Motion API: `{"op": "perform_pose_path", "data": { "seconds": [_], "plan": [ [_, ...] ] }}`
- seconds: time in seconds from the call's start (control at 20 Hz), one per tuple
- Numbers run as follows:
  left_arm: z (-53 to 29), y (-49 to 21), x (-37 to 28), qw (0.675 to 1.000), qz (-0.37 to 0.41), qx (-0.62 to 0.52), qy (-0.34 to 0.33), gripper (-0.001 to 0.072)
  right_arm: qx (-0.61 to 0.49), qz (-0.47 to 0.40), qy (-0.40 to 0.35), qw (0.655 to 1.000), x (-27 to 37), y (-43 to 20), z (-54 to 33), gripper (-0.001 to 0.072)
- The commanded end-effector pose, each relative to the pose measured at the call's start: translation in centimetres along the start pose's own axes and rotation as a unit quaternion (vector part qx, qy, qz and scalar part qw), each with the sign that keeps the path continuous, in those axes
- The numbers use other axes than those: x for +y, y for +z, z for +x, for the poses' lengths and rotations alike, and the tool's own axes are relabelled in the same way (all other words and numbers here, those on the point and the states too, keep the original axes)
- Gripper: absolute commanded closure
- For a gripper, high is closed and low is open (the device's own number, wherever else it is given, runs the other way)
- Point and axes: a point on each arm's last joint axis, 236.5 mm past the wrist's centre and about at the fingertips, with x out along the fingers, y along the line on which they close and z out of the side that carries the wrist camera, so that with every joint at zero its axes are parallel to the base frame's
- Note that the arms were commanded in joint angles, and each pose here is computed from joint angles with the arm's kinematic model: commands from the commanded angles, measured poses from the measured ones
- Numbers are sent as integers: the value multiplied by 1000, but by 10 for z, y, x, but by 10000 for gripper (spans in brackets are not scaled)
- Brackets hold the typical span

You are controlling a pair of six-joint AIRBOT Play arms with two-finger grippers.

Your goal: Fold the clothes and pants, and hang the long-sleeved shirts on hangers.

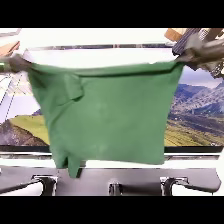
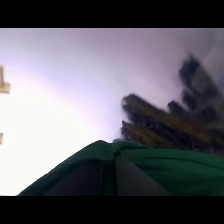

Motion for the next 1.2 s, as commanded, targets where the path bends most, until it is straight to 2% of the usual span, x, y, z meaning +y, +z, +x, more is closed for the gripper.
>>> {"op": "perform_pose_path", "data": {
  "seconds": [0.0, 0.2, 0.35, 0.4, 0.45, 0.5, 0.55, 0.7, 0.8, 0.95, 1.15],
  "plan": [
    [139, -53, 22, 998, -26, 59, 11, 690, 79, 15, -85, 993, -85, -4, 139, 685],
    [218, -97, 31, 994, -60, 95, 16, 690, 95, 84, -67, 990, -133, -16, 254, 685],
    [237, -111, 41, 991, -73, 112, 20, 686, 89, 107, -59, 988, -148, -20, 286, 682],
    [237, -113, 44, 990, -79, 115, 21, 646, 86, 108, -59, 989, -150, -19, 289, 634],
    [235, -114, 47, 989, -84, 119, 20, 488, 84, 108, -59, 989, -149, -18, 289, 516],
    [230, -113, 50, 988, -93, 125, 17, 254, 87, 104, -58, 989, -147, -18, 285, 374],
    [223, -110, 54, 986, -101, 132, 13, 165, 95, 87, -53, 990, -142, -19, 276, 274],
    [178, -91, 78, 982, -111, 153, 8, 165, 128, 19, -45, 991, -135, -20, 219, 235],
    [134, -84, 97, 981, -98, 169, 9, 165, 147, -26, -47, 988, -138, -22, 164, 237],
    [71, -83, 125, 977, -131, 167, 17, 166, 132, -9, -53, 990, -155, -25, 100, 238],
    [5, -142, 154, 961, -224, 159, 35, 166, 189, 69, -49, 978, -182, -118, 68, 237]
  ]
}}
